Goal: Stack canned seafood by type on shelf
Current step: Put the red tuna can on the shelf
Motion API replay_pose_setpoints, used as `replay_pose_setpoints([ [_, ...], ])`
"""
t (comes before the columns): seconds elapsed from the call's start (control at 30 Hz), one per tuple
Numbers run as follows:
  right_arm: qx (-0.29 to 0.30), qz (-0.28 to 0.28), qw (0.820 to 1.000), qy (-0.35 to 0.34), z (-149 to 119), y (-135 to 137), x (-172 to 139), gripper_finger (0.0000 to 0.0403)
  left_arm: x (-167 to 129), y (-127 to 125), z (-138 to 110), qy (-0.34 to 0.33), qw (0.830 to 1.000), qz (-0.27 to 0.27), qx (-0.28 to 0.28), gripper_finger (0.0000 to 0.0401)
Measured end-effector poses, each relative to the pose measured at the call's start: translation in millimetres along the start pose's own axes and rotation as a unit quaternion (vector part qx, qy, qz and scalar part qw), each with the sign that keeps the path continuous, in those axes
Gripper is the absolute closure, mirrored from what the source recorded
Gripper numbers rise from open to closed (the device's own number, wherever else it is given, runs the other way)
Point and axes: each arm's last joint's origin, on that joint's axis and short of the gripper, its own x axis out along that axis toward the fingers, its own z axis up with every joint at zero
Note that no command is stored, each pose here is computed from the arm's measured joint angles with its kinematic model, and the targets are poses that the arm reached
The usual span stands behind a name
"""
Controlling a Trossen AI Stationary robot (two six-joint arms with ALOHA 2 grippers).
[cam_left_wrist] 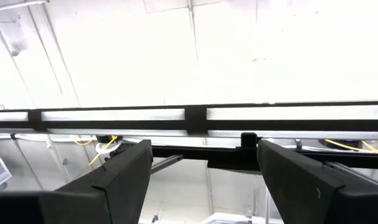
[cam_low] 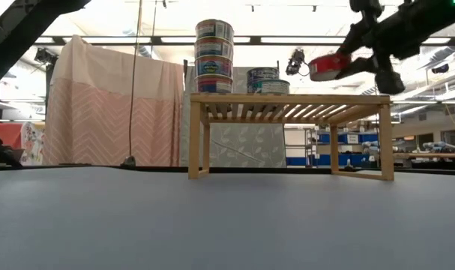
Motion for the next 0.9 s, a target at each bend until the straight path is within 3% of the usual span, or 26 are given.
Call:
replay_pose_setpoints([
  [0.2,0.022,0.009,0.997,-0.072,-9,-15,14,0.0288,0,0,0,0.001,1.000,0.000,-0.016,0.0105],
  [0.5,0.021,-0.022,0.998,-0.058,-9,-16,29,0.0280,0,0,0,0.009,1.000,-0.001,-0.022,0.0105],
  [0.73,0.012,-0.016,0.998,-0.056,-6,-11,27,0.0130,0,0,0,0.014,1.000,-0.001,-0.027,0.0105],
  [0.9,0.023,-0.018,0.998,-0.054,1,-5,30,0.0068,0,0,0,0.014,1.000,-0.001,-0.027,0.0105],
])
